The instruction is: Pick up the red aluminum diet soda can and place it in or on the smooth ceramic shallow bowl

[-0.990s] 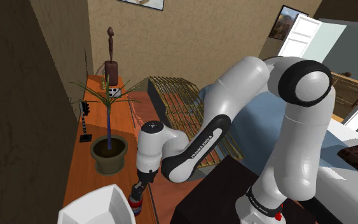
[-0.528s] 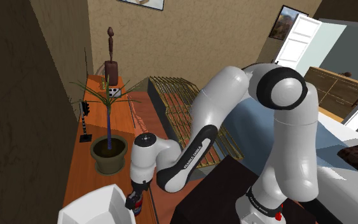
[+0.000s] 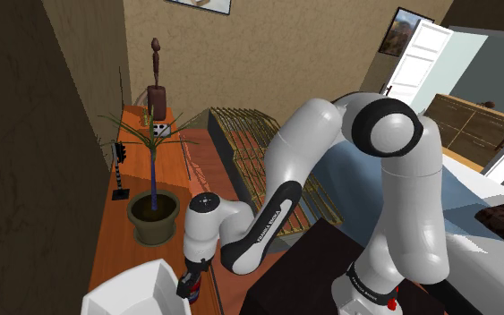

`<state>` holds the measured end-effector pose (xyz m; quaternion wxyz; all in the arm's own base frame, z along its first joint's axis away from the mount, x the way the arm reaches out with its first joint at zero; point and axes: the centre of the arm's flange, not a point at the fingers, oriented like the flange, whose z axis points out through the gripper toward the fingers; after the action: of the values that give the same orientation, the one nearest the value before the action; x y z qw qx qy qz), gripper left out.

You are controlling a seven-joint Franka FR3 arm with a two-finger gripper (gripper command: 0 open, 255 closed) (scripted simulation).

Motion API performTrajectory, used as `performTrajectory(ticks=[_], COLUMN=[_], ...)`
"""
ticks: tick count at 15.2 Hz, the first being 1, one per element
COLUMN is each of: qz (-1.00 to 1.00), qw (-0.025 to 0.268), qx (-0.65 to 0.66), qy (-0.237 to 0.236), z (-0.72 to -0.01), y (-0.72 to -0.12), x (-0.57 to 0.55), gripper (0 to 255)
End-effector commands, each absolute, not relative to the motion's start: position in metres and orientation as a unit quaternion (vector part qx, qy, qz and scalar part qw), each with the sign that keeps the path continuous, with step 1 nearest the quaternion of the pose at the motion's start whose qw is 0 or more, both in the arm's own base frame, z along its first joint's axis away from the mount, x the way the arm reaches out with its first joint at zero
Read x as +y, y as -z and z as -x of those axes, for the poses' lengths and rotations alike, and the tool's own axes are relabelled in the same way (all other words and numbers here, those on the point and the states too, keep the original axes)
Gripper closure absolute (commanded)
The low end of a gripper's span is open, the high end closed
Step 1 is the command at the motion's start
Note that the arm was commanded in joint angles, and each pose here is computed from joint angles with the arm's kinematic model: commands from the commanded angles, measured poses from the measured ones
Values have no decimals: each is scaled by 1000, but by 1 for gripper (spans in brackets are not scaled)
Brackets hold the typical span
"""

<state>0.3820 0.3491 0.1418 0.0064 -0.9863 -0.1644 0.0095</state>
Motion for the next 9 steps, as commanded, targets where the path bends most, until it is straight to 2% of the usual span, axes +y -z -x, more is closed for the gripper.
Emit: performTrajectory(ticks=[1,2,3,9], qz=[986,986,986,986], qw=[6,6,6,6], qx=[-164,-164,-164,-164], qy=[-9,-9,-9,-9], z=[-382,-382,-382,-382], y=[-142,-142,-142,-142], x=[349,349,349,349], gripper=[0,0,255,255])
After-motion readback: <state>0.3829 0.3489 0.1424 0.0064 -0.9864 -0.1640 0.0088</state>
